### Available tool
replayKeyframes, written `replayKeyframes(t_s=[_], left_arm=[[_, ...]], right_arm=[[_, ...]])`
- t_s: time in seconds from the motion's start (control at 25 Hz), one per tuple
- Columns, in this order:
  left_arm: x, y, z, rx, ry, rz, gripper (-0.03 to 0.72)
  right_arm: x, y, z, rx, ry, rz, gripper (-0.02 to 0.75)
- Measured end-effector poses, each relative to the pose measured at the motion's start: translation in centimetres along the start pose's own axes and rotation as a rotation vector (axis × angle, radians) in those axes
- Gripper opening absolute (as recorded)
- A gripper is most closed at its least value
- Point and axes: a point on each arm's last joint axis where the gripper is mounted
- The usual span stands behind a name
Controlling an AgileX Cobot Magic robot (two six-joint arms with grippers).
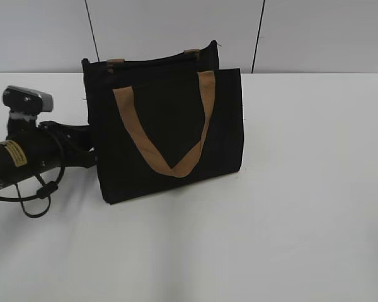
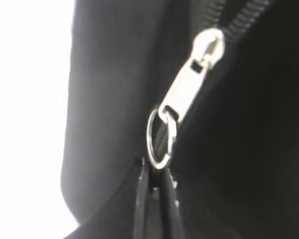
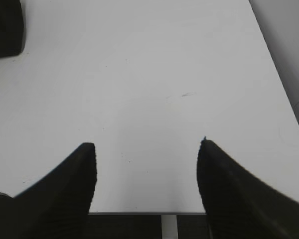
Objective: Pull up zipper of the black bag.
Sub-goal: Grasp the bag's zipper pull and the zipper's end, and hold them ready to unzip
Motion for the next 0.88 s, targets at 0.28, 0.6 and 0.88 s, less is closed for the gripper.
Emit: replayKeyframes(t_s=[0.28, 0.6, 0.88], left_arm=[[-4.2, -2.0, -4.2, -0.051, -0.091, 0.029, 0.029], [-8.7, -4.0, -8.2, -0.099, -0.18, 0.086, 0.028], [-9.8, -4.6, -9.3, -0.101, -0.218, 0.098, 0.028]], right_arm=[[0.0, 0.0, 0.0, 0.0, 0.0, 0.0, 0.484], [0.0, 0.0, 0.0, 0.0, 0.0, 0.0, 0.484], [0.0, 0.0, 0.0, 0.0, 0.0, 0.0, 0.484]])
Point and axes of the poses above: a point on each arm's last joint axis where the gripper is mounted, z pointing out along that axis toward the gripper, y along the wrist's bending axis when the last joint is at zero, x = y × z, and after that the axes turned 15 degrees about -z, right-handed
